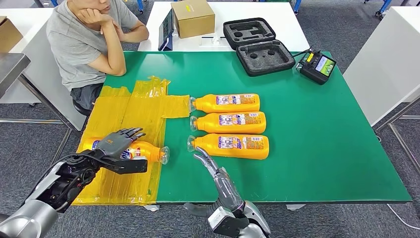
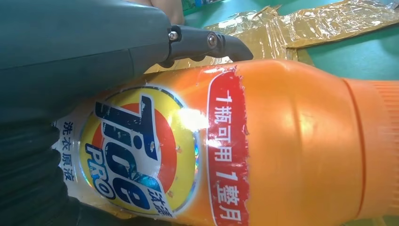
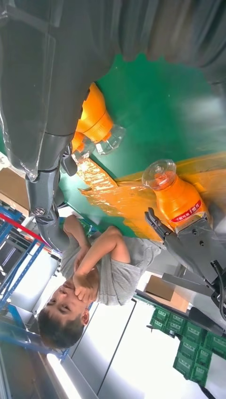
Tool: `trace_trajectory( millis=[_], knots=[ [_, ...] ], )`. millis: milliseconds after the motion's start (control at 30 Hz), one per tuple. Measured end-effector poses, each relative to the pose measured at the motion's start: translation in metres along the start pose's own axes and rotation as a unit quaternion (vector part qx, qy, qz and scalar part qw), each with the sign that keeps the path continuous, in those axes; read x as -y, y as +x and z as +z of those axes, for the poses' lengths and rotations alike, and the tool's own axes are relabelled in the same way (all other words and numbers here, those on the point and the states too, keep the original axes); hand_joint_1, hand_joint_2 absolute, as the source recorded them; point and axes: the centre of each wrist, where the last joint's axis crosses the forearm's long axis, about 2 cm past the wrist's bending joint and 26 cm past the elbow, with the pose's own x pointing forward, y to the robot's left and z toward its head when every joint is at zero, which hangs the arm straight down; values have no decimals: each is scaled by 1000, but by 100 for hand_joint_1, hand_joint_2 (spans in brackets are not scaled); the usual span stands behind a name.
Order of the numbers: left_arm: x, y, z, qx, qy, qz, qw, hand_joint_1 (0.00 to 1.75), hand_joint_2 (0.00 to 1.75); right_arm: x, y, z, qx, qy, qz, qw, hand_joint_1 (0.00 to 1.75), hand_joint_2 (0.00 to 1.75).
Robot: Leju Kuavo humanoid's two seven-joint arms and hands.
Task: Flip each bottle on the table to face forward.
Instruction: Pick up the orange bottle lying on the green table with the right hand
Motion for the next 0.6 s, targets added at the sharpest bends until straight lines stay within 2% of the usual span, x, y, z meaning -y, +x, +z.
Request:
trace_trajectory(
  millis=[433, 600],
  knots=[
    [-3, -1, -1, 11, 9, 7, 1000, 0, 175, 1, -1, 3, -5, -4, -3, 1000, 0, 175],
    [-6, -1, -2, 28, 33, 23, 999, 0, 175, 1, -1, 6, -8, -7, -1, 1000, 0, 175]
  ],
)
